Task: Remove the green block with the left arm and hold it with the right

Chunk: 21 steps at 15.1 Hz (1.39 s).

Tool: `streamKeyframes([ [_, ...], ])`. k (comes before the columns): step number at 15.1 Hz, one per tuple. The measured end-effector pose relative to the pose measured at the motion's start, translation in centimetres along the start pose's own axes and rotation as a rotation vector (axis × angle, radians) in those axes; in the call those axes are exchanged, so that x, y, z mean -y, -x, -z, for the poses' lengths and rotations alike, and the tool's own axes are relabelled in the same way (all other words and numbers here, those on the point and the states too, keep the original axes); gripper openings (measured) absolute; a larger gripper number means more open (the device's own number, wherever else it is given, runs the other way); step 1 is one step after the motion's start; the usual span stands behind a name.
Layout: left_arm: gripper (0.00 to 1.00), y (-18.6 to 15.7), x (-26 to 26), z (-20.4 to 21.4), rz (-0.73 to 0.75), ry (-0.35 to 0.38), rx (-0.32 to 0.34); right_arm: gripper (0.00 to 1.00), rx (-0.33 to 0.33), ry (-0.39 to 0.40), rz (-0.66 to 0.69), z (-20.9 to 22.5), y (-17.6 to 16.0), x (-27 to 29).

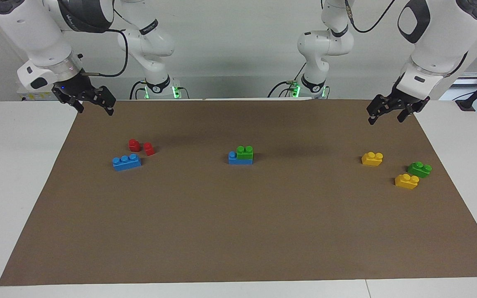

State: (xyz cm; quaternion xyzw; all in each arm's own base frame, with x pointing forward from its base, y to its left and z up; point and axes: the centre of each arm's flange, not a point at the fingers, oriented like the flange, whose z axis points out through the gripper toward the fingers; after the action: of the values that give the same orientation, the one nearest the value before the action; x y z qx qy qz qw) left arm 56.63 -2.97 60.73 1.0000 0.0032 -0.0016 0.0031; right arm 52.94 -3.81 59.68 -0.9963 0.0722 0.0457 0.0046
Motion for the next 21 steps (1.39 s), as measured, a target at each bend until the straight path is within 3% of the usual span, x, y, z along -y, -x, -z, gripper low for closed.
streamKeyframes([
  [21,1.00,0.14,-0.36,0.11,-0.007,0.001,-0.002,1.00,-0.001,0.001,0.005,0.02,0.02,0.29],
])
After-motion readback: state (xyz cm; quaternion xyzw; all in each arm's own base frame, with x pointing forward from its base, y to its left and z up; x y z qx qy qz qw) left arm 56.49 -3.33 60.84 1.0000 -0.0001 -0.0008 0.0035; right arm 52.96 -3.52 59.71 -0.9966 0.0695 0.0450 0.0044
